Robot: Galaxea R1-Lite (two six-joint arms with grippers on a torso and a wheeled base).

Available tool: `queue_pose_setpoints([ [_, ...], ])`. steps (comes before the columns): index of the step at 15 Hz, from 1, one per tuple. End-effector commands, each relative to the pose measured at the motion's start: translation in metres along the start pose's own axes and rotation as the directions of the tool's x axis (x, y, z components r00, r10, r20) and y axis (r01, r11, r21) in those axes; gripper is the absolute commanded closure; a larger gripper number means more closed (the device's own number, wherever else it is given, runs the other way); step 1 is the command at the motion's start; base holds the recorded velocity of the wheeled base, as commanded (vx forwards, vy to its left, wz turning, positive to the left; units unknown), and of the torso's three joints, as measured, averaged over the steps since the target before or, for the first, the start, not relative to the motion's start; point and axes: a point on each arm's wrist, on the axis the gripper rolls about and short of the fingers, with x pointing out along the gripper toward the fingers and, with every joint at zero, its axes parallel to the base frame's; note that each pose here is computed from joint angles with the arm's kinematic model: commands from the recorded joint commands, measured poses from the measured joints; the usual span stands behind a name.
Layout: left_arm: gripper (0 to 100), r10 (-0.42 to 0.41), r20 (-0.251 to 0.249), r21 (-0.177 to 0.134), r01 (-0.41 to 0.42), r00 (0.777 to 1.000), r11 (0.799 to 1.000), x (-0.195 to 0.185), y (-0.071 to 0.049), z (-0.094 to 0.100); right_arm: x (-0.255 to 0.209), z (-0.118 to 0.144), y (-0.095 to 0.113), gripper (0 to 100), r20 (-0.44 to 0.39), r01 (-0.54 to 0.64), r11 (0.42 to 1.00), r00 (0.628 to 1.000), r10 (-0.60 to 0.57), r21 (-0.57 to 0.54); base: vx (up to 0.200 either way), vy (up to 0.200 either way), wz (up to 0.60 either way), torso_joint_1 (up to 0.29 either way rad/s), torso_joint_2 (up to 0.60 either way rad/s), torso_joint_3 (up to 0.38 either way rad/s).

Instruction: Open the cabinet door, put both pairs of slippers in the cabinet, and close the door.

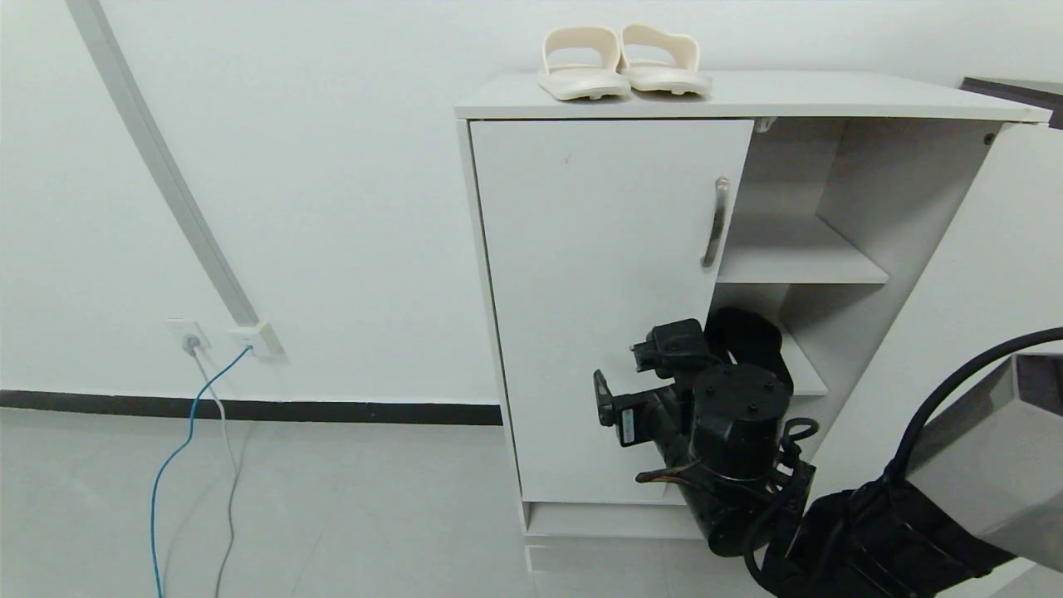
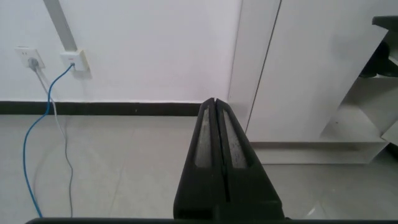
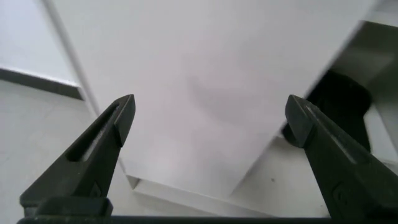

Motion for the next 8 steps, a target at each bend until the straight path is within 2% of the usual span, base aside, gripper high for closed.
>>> queue_pose_setpoints([
  [1, 100, -0.002, -0.001, 0.0, 0.002, 1.0, 1.0, 0.0001, 0.0, 0.0001, 0.0006, -0.0021, -0.0001, 0, -0.005, 0.001, 1.0, 1.0, -0.001, -0.005, 0.0, 0.0, 0.0, 0.0, 0.0, 0.0],
  [8, 100, -0.002, -0.001, 0.0, 0.002, 1.0, 1.0, 0.0001, 0.0, 0.0001, 0.0011, -0.0047, 0.0004, 0, -0.011, 0.001, 1.0, 1.0, -0.001, -0.017, 0.0, 0.0, 0.0, 0.0, 0.0, 0.0],
])
